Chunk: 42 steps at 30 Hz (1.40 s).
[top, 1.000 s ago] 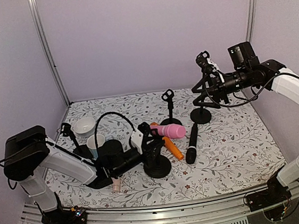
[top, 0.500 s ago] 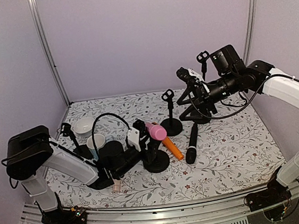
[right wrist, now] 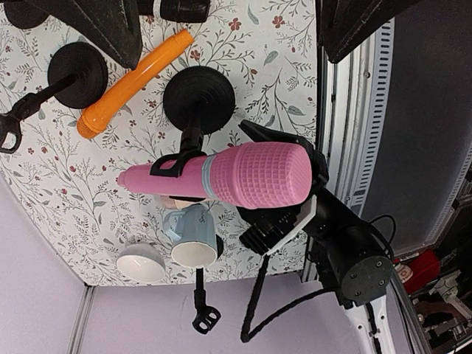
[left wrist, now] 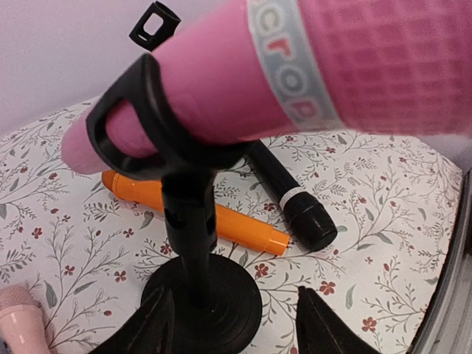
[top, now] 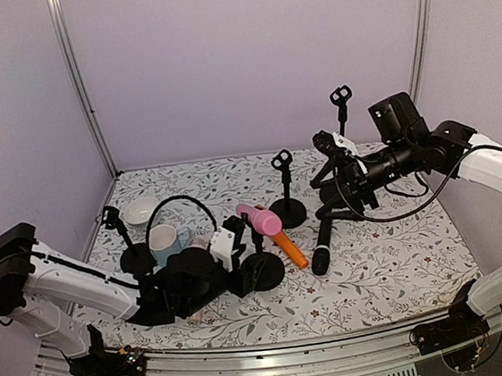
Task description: Attach the microphones to the stand
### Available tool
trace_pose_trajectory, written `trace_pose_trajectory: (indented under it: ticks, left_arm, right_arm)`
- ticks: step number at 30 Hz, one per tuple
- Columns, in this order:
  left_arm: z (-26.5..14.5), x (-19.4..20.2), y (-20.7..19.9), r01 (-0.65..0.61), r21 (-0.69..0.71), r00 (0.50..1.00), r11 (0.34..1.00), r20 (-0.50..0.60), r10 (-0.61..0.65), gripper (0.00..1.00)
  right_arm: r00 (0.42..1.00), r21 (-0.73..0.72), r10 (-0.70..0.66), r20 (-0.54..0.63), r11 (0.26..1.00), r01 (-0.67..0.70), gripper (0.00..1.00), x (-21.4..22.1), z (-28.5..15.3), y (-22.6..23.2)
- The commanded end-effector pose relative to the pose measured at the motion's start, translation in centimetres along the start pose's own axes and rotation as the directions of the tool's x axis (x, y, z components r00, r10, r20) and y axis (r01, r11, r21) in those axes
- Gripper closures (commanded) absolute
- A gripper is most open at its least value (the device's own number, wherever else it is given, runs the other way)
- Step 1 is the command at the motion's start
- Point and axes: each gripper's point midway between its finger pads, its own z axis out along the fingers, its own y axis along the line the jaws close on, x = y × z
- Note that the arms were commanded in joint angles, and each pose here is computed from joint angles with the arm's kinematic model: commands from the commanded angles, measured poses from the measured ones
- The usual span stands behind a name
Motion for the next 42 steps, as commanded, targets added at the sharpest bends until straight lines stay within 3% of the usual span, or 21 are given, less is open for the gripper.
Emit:
trace_pose_trajectory:
  ticks: [1,13,18,22,26,38,42]
  left_arm:
    - [-2.8,0.7,0.3,-0.008,-0.035,0.998,0.999,-0.066,0.005,0.43]
    - [-5.8,-2.9,1.3,-0.003,-0.075,0.999,0.997,-0.045,-0.001,0.48]
    - [-6.3,-3.4,2.1,0.028,-0.106,0.999,0.994,-0.015,-0.03,0.47]
    - [-6.2,-3.5,2.5,0.046,-0.129,0.999,0.991,-0.002,-0.047,0.47]
    - [-6.3,-3.8,3.0,0.047,-0.162,0.999,0.986,0.001,-0.047,0.47]
    - [-6.5,-4.6,4.0,0.055,-0.216,0.998,0.975,0.028,-0.051,0.46]
    - [-6.2,-4.7,3.9,0.054,-0.22,0.998,0.974,0.032,-0.048,0.46]
  right_arm:
    - [0.999,-0.019,-0.032,0.018,0.999,0.032,0.15,0.8,0.2,0.7]
    - [0.998,-0.051,-0.066,0.02,0.996,0.067,0.21,-1.8,-0.2,0.4]
    - [0.998,-0.101,-0.057,0.01,0.993,0.057,0.21,-3.3,1.6,1.5]
    - [0.992,-0.069,-0.128,-0.014,0.99,0.126,0.17,-5.1,3.7,2.6]
    - [0.989,0.053,-0.144,-0.028,0.988,0.146,0.14,-6.3,5.6,1.2]
    - [0.983,0.011,-0.082,-0.163,0.996,0.085,0.1,-2.9,10.2,2.6]
    - [0.981,0.058,-0.062,-0.187,0.996,0.074,0.11,-2.5,10.2,2.0]
